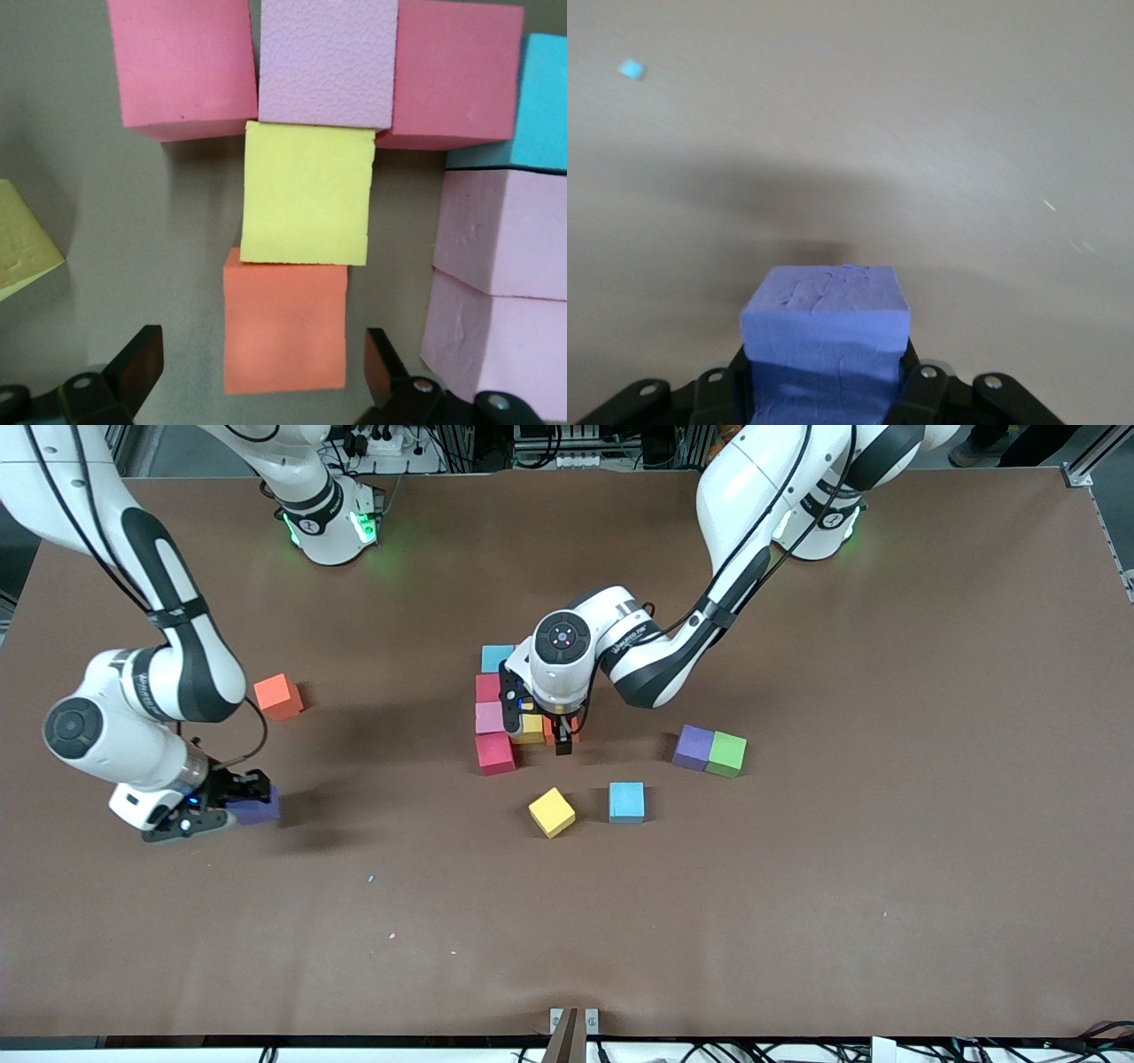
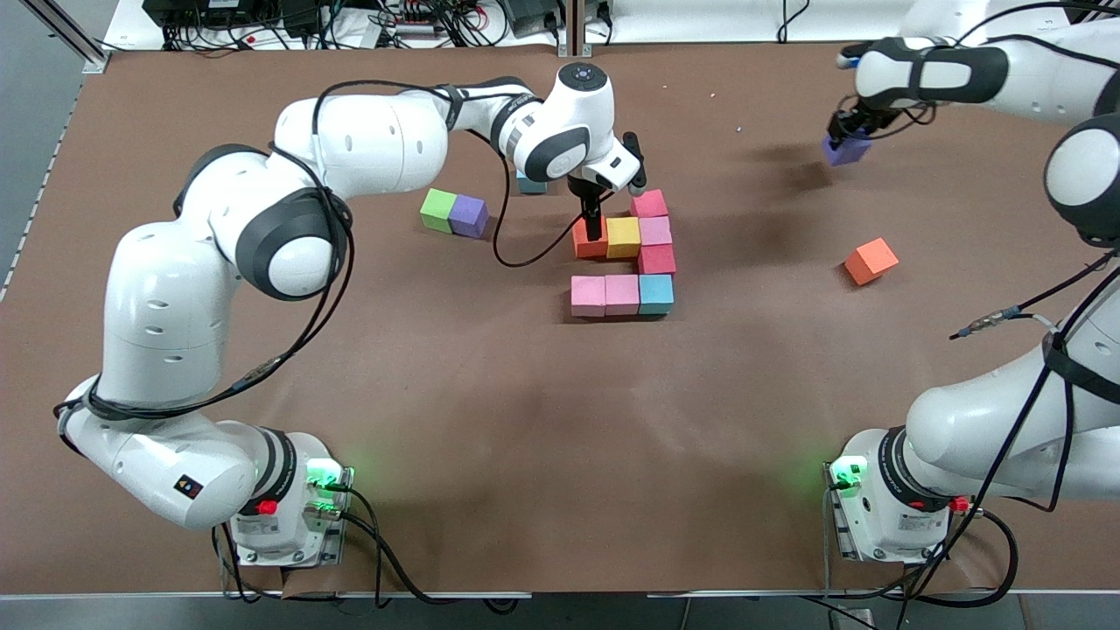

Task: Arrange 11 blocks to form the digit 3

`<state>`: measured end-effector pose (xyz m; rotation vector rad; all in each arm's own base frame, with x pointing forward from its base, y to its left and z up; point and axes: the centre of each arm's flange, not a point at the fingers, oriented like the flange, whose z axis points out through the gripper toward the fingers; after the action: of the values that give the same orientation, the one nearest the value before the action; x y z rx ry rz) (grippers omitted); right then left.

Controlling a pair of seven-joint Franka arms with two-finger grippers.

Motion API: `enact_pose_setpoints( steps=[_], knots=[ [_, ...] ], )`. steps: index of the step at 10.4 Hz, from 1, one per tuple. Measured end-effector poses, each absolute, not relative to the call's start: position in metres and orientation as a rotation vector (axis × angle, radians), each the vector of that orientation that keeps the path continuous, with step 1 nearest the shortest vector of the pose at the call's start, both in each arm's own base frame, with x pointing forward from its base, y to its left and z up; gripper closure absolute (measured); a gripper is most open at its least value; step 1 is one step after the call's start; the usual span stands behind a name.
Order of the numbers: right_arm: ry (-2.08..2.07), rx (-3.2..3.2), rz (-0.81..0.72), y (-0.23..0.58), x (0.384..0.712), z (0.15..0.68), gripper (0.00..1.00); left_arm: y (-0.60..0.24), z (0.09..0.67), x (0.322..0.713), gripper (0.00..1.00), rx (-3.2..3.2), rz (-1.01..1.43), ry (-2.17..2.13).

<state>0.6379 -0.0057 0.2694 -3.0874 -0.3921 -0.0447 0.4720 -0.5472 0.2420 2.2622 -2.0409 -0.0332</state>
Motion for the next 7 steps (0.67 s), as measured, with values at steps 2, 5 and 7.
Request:
enact_pose_setpoints(
  steps=[2, 5, 7],
  knots=[
    [-0.411, -3.07, -0.066, 0.039, 0.653, 0.265, 0.41, -0.54, 0.249, 0.477, 0.0, 2.28, -0.058, -2.031],
    [-0.364, -3.065, -0.06, 0.11, 0.663, 0.261, 0.41, -0.497, 0.255, 0.522, 0.0, 2.363, -0.049, -1.938],
    [-0.3, -3.068, -0.021, 0.163, 0.662, 0.258, 0.41, -0.486, 0.277, 0.535, 0.0, 2.385, -0.006, -1.921]
  ],
)
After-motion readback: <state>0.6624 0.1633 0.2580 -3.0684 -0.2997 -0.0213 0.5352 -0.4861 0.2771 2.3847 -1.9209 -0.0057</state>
